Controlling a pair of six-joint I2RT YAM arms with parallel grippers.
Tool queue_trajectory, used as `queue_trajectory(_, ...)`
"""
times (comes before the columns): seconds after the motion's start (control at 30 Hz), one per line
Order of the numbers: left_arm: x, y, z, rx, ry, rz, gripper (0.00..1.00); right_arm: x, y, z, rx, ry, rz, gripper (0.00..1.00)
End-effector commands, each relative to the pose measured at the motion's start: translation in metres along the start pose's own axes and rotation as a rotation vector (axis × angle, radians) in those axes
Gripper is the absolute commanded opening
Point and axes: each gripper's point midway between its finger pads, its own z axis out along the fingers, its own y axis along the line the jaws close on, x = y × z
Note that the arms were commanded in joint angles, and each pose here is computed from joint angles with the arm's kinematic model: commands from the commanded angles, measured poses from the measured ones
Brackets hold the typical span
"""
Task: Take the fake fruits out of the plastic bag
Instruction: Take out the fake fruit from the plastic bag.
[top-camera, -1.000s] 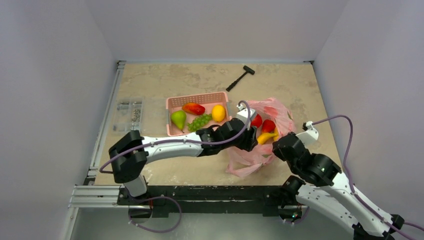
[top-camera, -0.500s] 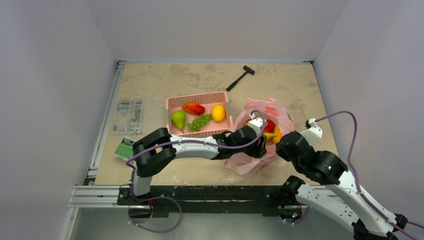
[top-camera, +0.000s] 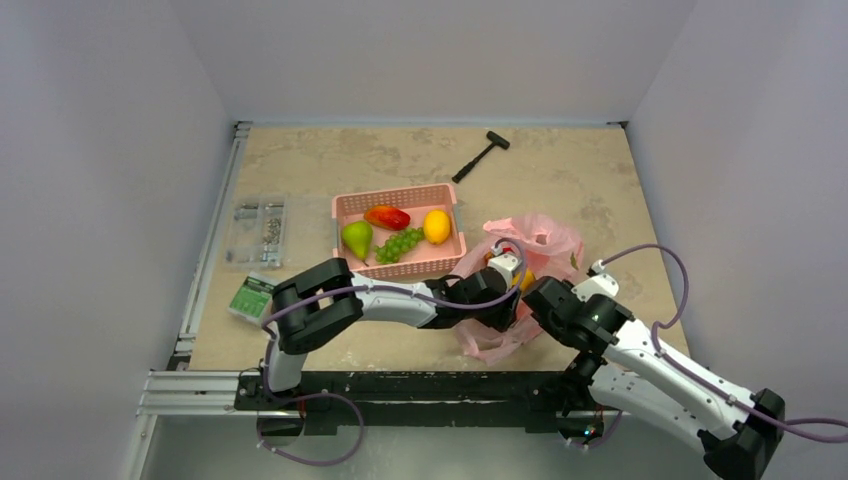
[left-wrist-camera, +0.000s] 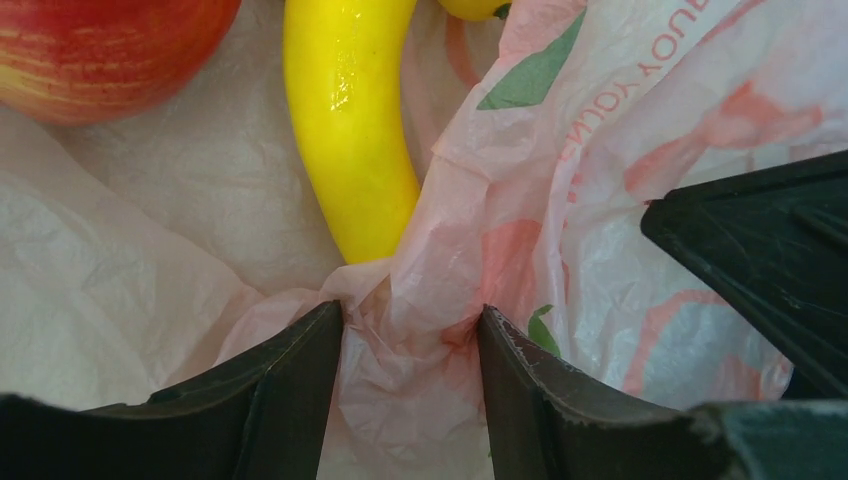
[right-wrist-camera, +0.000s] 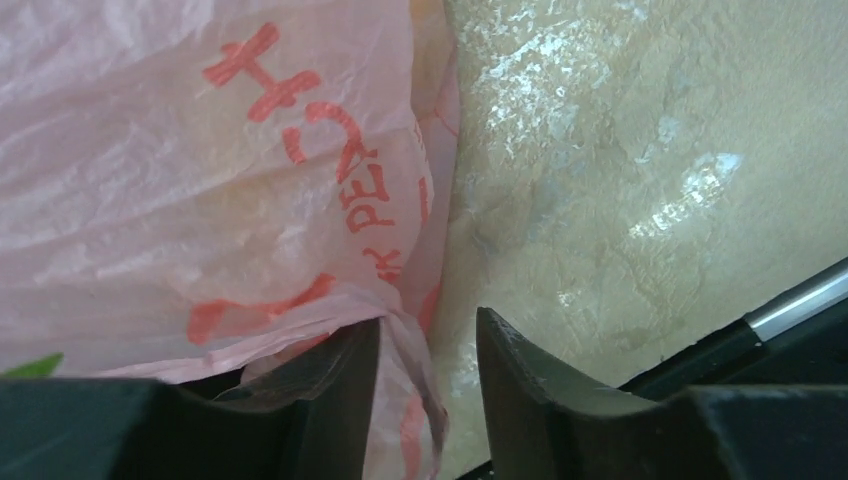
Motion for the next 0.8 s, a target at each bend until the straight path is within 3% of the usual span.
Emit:
queue_trajectory(0.0,0.0,0.0,-0.012,-0.002,-0.006,0.026,0.53,-0.015,0.021,0.007,-0.084,-0.095,0.118,0.51)
queue_trajectory(0.07,-0.006,-0.002,-0.018,0.012,-0.021,0.027,0.54,-0.022,0.025,0.005,-0.095,-0.126,0.122,0.63)
queue_trajectory(0.17,-0.02,-0.011,-0.029,0.055,-0.048,0.036,0.57,-0.034,0.027,0.002,-0.117,-0.18,0.142,0.69)
queue_trajectory(0.27,-0.038,-0.023,-0.038,0.109,-0.064,0.062,0.58,-0.041,0.054,-0.008,-0.274,-0.194,0.115,0.76)
queue_trajectory(0.33,-0.042,-0.029,-0.039,0.136,-0.063,0.065,0.58,-0.04,0.068,-0.012,-0.353,-0.19,0.109,0.86)
queue_trajectory(0.4,-0.041,-0.035,-0.037,0.171,-0.056,0.059,0.58,-0.036,0.066,-0.003,-0.326,-0.191,0.112,0.95)
queue_trajectory(0.43,-0.04,-0.037,-0.036,0.179,-0.053,0.048,0.58,-0.034,0.062,0.002,-0.293,-0.192,0.13,0.94)
queue_trajectory(0.57,-0.034,-0.033,-0.036,0.178,-0.06,0.013,0.58,-0.016,0.037,0.032,-0.104,-0.181,0.14,0.8)
queue_trajectory(0.6,-0.034,-0.031,-0.037,0.172,-0.062,0.013,0.57,-0.011,0.034,0.038,-0.074,-0.174,0.134,0.64)
queue_trajectory(0.63,-0.034,-0.029,-0.038,0.163,-0.064,0.012,0.58,-0.006,0.028,0.043,-0.034,-0.163,0.142,0.36)
queue_trajectory(0.7,-0.038,-0.024,-0.043,0.151,-0.068,0.007,0.58,0.001,0.021,0.047,0.014,-0.141,0.149,0.01)
queue_trajectory(0.77,-0.048,-0.019,-0.048,0.142,-0.086,0.0,0.6,0.004,0.022,0.047,0.004,-0.127,0.16,0.0)
